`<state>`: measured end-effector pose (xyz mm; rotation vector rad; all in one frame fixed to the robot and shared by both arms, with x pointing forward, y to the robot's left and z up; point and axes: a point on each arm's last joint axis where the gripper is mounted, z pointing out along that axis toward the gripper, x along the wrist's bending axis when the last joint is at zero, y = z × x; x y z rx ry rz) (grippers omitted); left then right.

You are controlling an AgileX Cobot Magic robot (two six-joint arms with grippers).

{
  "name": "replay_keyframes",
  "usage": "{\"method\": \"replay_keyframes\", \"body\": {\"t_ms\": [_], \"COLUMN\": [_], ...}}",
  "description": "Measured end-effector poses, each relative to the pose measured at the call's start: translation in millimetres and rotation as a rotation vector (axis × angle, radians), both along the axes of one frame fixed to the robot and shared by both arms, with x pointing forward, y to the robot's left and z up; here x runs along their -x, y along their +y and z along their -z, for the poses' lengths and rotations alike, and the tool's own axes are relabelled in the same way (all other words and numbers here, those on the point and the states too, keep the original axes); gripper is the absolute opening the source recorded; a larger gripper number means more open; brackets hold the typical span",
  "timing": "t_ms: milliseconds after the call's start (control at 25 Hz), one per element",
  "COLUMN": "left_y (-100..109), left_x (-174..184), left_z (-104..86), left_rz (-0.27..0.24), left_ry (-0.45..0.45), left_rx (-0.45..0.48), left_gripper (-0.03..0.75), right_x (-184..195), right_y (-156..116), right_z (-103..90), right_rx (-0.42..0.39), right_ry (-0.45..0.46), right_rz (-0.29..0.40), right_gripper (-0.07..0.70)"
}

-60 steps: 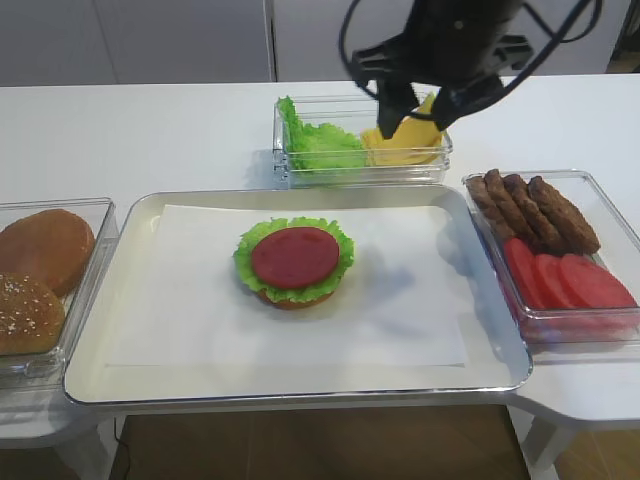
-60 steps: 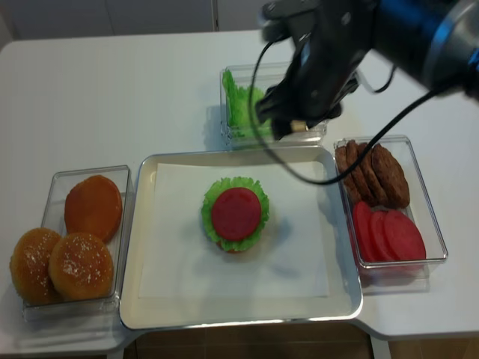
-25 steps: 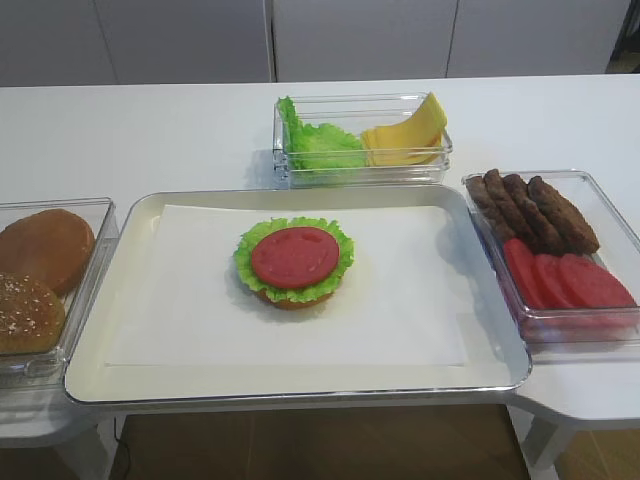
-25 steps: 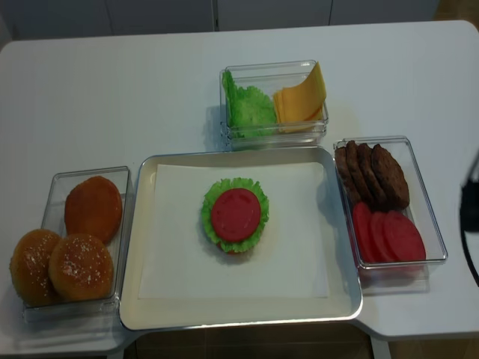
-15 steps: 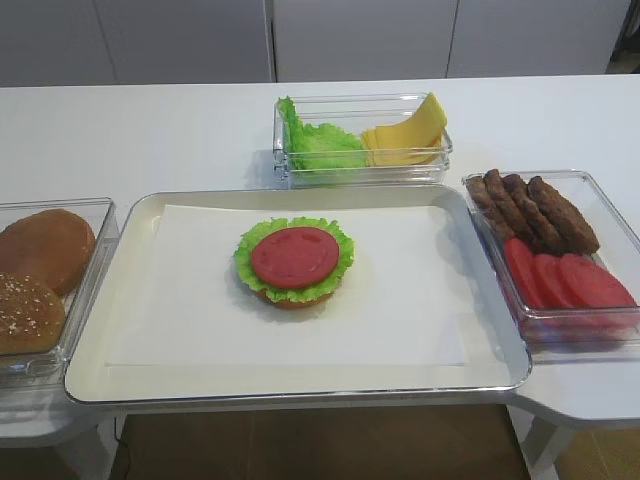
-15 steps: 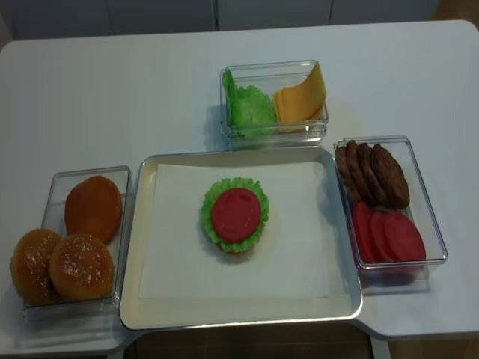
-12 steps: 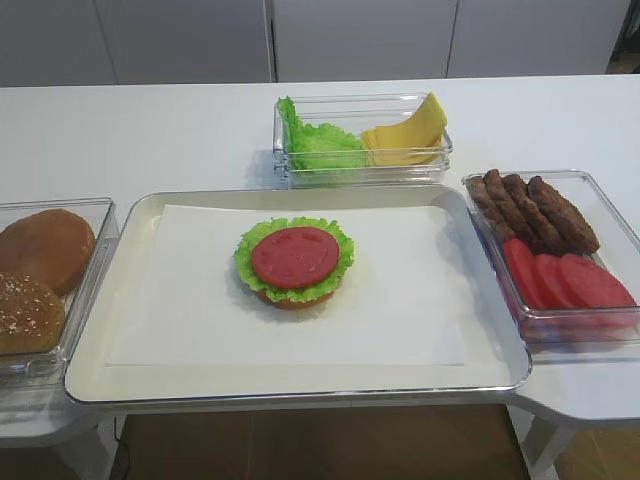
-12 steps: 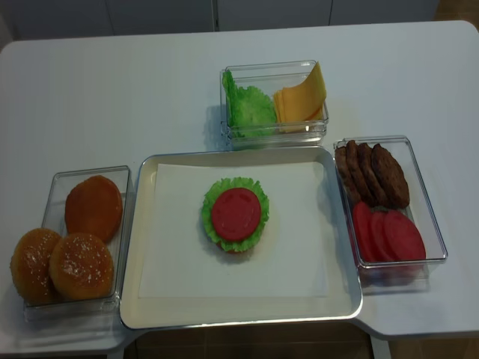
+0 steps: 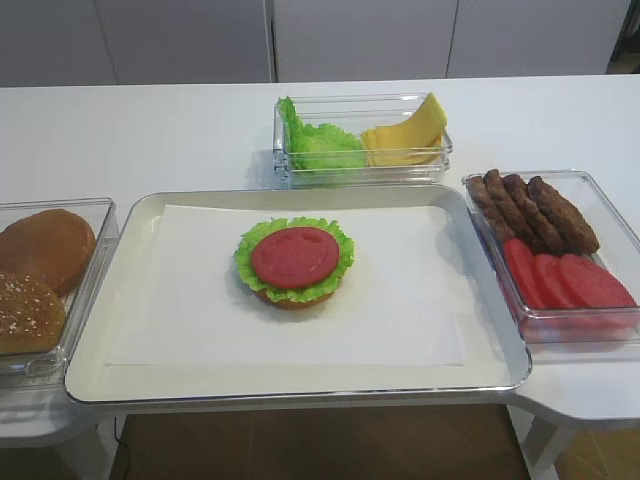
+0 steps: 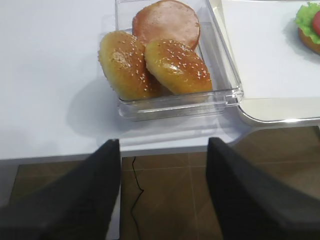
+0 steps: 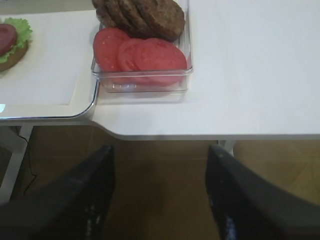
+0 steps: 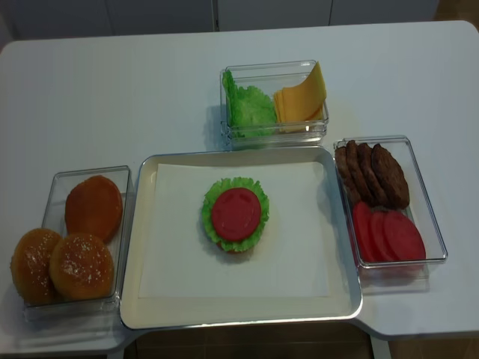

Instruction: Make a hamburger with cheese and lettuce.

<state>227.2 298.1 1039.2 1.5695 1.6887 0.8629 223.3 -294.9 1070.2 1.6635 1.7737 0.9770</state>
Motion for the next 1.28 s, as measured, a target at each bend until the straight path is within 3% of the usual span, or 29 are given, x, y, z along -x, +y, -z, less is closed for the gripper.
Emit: {"method": "replay_keyframes", "body": {"t_ms": [360,640,1280], "left_y": [0.0,0.0,0.0], "left_x": [0.0,0.0,0.0], "left_z": [0.0,0.0,0.0], "left_rz": [0.0,0.0,0.0], "left_ry": [0.0,0.0,0.0], "left_rx": [0.0,0.0,0.0], "left_gripper": [0.404,0.404,0.404], "right_x": [5.7,-4.4,-6.3], "right_y": [-0.2,0.7,0.5], "right_z": [29.8,31.5,32.9], "right_rx": [0.049,0.081,0.077], "right_ry": [-0.007,-0.09,-0.095], "right_rz": [-0.045,-0.066,-0.059], "right_gripper": [0.449,0.449,0.449]}}
